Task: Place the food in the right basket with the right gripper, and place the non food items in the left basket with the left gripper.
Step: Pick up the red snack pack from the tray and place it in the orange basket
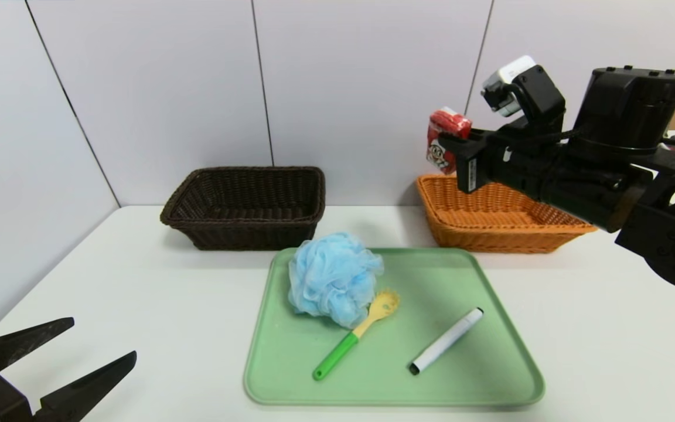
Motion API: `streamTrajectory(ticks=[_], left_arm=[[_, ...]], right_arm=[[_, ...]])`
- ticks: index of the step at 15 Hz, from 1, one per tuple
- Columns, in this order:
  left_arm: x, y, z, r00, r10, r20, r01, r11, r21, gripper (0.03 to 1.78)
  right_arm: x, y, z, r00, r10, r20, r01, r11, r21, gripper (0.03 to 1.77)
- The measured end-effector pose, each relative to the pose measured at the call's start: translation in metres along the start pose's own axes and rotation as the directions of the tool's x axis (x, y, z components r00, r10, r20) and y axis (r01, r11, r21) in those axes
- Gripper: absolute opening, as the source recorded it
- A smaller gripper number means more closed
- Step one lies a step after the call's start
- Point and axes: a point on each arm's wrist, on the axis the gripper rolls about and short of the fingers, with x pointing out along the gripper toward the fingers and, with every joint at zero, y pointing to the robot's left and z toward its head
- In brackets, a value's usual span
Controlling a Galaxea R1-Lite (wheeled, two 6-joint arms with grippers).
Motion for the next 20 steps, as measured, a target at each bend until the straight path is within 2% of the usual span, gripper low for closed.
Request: streamTrajectory(ticks=[5,9,15,20], left_arm=[[0.000,0.000,0.000,1.000,0.000,-0.001,0.000,1.000,0.000,1.69],[0.000,0.000,0.001,1.000,0.000,0.004,0.000,1.000,0.003,1.69],[-0.001,0.000,0.002,1.000,0.000,0.009,0.000,1.000,0.003,1.69],[-0.001,0.000,0.002,1.000,0.000,0.011,0.000,1.000,0.003,1.69]], right_arm=[[0.019,-0.041,-0.013,0.993,-0.115,-0.039,0.112,0.991,-0.077,0.25],[0.034,-0.069,-0.036,0.977,-0.181,-0.114,0.169,0.980,-0.103,0.25],[0.054,-0.095,-0.073,0.927,-0.230,-0.296,0.210,0.973,-0.100,0.25],[0.066,-0.104,-0.091,0.874,-0.262,-0.409,0.247,0.965,-0.092,0.25]])
